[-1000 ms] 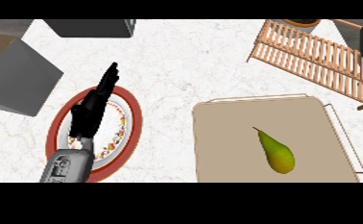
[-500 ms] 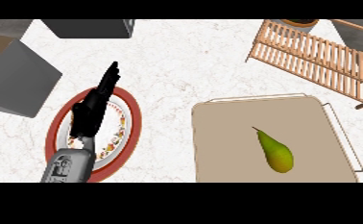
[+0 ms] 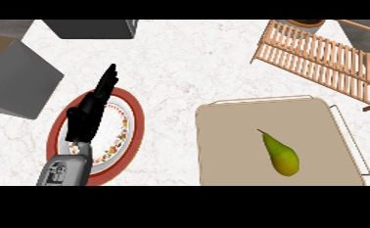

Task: Pick the cupcake from the tray and place it in the tiered shelf

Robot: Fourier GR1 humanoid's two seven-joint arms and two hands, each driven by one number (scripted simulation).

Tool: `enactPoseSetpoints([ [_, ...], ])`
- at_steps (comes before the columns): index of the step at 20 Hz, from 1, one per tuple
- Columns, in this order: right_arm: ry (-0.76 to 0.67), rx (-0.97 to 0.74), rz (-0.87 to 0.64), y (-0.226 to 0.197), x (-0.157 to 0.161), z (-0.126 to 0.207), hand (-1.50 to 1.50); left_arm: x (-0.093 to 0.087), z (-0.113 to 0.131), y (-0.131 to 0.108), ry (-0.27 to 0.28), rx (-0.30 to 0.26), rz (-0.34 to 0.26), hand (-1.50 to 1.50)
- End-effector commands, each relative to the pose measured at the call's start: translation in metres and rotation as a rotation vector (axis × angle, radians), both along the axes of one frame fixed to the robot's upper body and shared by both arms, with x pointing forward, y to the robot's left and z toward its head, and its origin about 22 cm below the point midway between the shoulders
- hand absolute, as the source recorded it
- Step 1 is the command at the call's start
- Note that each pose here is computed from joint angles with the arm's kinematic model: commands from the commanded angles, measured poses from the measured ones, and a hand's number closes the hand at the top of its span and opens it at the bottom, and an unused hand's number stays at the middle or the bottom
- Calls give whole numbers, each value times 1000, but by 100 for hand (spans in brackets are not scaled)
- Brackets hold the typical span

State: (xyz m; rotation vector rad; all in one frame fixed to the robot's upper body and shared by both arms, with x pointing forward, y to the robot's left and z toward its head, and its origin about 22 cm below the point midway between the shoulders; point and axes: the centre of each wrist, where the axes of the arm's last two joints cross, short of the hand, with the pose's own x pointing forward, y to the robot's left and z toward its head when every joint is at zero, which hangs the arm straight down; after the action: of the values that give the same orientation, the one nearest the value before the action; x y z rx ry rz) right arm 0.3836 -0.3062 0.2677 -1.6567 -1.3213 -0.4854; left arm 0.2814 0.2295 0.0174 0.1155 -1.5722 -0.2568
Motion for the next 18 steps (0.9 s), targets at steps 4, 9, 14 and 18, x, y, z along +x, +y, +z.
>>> enactPoseSetpoints([
  [4,-161,55,41,13,-18,48,-150,13,1,-9,-4,-6,-11,0],
  [9,-419,111,-24,-4,-48,75,-150,9,2,-14,-1,0,11,0],
  [14,-418,182,-134,-20,-101,94,-150,4,-3,-1,8,7,3,0],
  [18,-330,270,-165,-35,-144,91,-150,7,0,11,-14,5,43,0],
])
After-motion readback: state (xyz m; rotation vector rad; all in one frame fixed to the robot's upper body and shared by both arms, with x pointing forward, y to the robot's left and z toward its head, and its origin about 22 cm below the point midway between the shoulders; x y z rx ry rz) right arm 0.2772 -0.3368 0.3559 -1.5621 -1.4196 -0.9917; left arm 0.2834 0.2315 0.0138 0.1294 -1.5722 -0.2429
